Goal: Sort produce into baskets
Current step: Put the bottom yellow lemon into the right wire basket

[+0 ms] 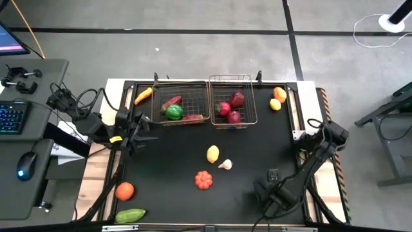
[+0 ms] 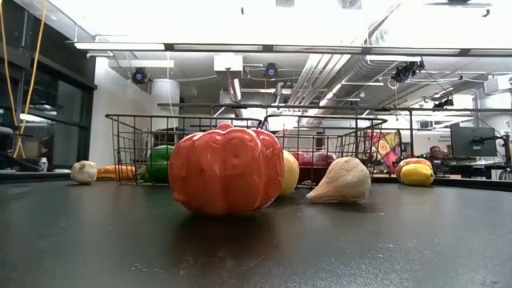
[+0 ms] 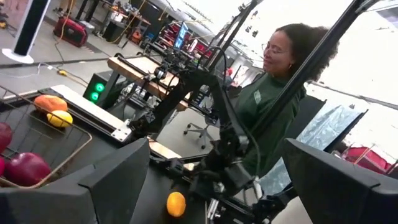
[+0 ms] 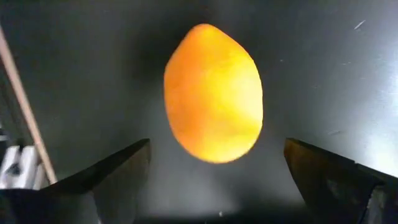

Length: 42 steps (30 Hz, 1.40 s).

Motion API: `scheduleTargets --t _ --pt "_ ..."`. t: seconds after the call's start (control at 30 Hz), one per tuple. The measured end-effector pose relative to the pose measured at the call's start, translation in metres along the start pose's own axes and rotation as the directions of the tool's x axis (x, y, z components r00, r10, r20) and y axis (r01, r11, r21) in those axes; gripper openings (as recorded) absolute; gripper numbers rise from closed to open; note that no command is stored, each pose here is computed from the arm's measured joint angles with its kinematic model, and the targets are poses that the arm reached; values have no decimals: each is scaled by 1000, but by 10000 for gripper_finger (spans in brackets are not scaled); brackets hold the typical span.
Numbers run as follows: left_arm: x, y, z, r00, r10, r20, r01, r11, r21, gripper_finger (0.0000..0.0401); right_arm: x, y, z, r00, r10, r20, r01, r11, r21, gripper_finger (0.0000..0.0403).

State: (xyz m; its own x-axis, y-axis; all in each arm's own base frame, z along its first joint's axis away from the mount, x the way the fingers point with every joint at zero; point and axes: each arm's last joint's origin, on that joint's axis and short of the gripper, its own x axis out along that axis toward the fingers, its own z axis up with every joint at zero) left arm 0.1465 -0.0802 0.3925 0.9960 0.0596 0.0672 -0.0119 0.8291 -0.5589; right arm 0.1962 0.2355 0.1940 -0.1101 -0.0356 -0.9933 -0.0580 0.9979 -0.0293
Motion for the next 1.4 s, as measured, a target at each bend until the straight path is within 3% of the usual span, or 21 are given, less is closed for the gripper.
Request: scheduleTargets --t 0.2,0.5,0.67,0.87,1.0,1.07,1.17,1.27,1.4 --pt "2 0 -2 1000 3 -5 -3 1000 -3 354 20 1 3 997 50 54 -50 999 -6 360" --pt "4 0 -4 999 32 2 -32 999 6 354 36 -7 2 997 11 76 -13 999 32 359" --pt "4 0 -4 999 34 2 -34 999 29 354 35 -6 6 995 44 84 -50 996 79 327" --pt "4 1 -4 997 67 23 -69 992 108 354 -14 -8 25 984 63 169 -87 986 141 238" --pt "4 2 -2 991 124 58 -132 977 168 354 -74 -26 41 938 -74 338 25 989 148 207" --pt "4 3 -2 987 142 70 -153 970 190 354 -103 -45 47 887 -221 405 141 966 218 207" --pt "4 3 -2 985 153 76 -166 966 199 354 -135 -79 57 787 -425 447 271 889 369 222" --pt "4 3 -2 983 163 81 -177 963 203 354 -151 -123 74 717 -553 425 326 804 497 235" --pt "7 2 -6 987 147 62 -157 961 227 354 -153 -190 98 682 -641 351 329 698 635 238"
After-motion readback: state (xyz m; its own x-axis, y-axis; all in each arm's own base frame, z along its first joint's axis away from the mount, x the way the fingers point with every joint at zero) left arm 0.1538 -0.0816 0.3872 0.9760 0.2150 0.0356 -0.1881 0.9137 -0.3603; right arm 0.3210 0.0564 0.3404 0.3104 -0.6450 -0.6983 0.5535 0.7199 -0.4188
